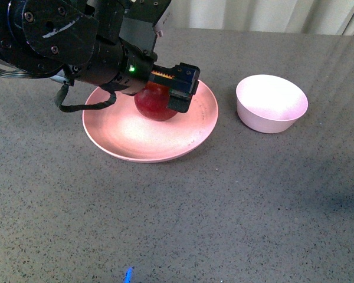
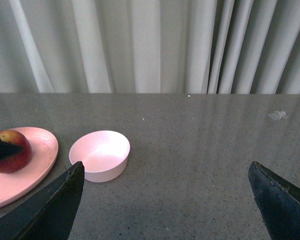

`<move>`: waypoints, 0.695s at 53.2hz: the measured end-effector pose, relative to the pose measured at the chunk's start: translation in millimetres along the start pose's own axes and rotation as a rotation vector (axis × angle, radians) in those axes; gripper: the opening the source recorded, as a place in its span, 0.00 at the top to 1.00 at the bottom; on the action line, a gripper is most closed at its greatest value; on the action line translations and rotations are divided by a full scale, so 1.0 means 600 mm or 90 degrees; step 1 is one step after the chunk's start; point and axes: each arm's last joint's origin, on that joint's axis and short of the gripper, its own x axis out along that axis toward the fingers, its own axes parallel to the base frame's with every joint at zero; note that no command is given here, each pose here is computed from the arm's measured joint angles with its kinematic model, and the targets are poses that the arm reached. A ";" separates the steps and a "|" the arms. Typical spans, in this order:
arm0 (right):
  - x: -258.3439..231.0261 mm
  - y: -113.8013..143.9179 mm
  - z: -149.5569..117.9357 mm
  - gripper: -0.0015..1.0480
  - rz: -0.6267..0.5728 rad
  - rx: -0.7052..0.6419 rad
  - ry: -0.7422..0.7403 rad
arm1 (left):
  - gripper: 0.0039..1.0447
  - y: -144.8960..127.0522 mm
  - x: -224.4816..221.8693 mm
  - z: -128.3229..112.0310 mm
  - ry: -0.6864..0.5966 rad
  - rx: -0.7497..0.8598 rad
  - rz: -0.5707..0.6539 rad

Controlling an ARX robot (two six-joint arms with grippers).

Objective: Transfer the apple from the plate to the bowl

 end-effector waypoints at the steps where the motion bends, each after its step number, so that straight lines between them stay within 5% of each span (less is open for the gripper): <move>1: 0.000 0.000 0.000 0.09 0.000 0.000 0.000 | 0.08 0.000 0.002 0.000 0.001 0.000 0.001; 14: 0.000 0.000 0.000 0.09 0.000 0.000 0.000 | 0.09 0.003 0.012 -0.001 0.010 -0.001 0.010; 21: 0.000 0.000 0.000 0.09 0.000 0.000 0.000 | 0.25 0.002 0.013 0.001 0.009 0.000 0.014; 37: 0.000 0.000 0.000 0.09 0.000 0.000 0.000 | 0.29 -0.031 -0.003 0.019 -0.018 0.017 -0.008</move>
